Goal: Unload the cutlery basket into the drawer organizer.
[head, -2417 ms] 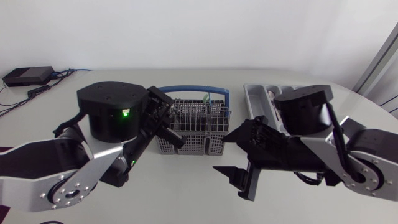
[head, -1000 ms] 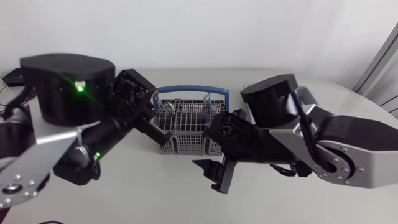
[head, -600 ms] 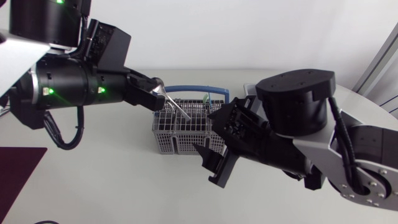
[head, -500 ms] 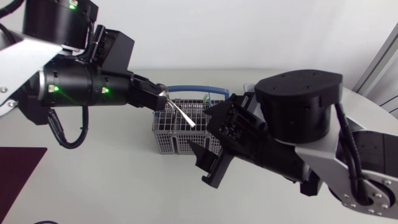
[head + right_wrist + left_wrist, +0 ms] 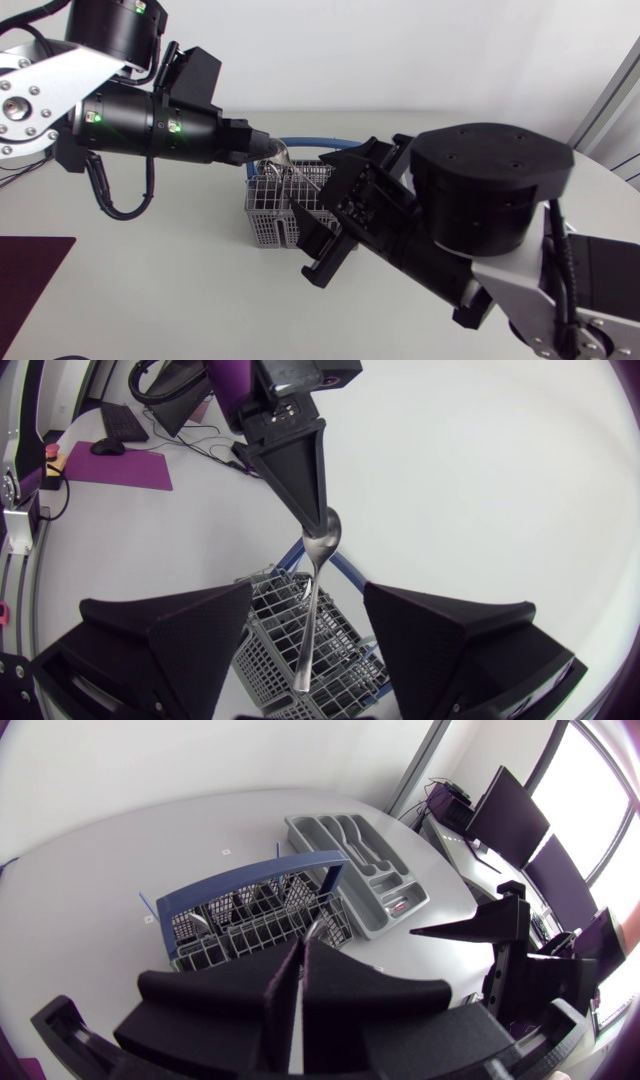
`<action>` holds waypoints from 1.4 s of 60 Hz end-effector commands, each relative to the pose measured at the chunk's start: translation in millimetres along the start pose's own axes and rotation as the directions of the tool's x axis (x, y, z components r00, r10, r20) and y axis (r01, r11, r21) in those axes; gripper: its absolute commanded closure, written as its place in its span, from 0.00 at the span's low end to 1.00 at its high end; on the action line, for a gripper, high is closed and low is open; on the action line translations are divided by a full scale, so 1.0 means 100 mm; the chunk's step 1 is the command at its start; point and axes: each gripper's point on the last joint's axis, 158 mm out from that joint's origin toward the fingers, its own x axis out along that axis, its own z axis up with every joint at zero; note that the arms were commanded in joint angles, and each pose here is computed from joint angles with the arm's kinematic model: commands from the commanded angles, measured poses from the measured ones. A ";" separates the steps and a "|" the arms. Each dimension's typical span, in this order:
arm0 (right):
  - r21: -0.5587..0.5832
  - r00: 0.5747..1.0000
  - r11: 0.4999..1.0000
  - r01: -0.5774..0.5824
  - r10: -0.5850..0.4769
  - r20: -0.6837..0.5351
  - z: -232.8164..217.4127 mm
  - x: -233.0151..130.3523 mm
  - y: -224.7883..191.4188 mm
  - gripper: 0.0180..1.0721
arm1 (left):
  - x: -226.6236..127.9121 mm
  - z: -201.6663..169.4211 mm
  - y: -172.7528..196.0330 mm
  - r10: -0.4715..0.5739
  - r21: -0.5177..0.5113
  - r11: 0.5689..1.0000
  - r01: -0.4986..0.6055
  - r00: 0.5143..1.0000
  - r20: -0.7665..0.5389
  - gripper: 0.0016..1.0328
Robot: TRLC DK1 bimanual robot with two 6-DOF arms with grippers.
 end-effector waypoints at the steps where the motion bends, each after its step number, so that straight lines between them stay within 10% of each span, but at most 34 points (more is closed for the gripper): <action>1: -0.031 1.000 1.000 0.000 -0.001 -0.025 -0.14 0.05 0.08 0.34 | 0.01 0.10 -0.03 -0.020 -0.036 0.999 0.021 1.000 0.006 0.88; 22: -0.064 0.999 0.997 0.038 -0.040 -0.031 -0.22 0.26 0.02 0.57 | 0.06 0.06 -0.06 -0.051 -0.055 0.997 0.050 0.999 -0.014 0.88; 84: -0.057 0.997 0.996 0.065 -0.067 -0.030 -0.20 0.35 -0.14 0.69 | 0.16 -0.09 -0.03 -0.054 -0.059 0.997 0.051 0.997 -0.051 0.88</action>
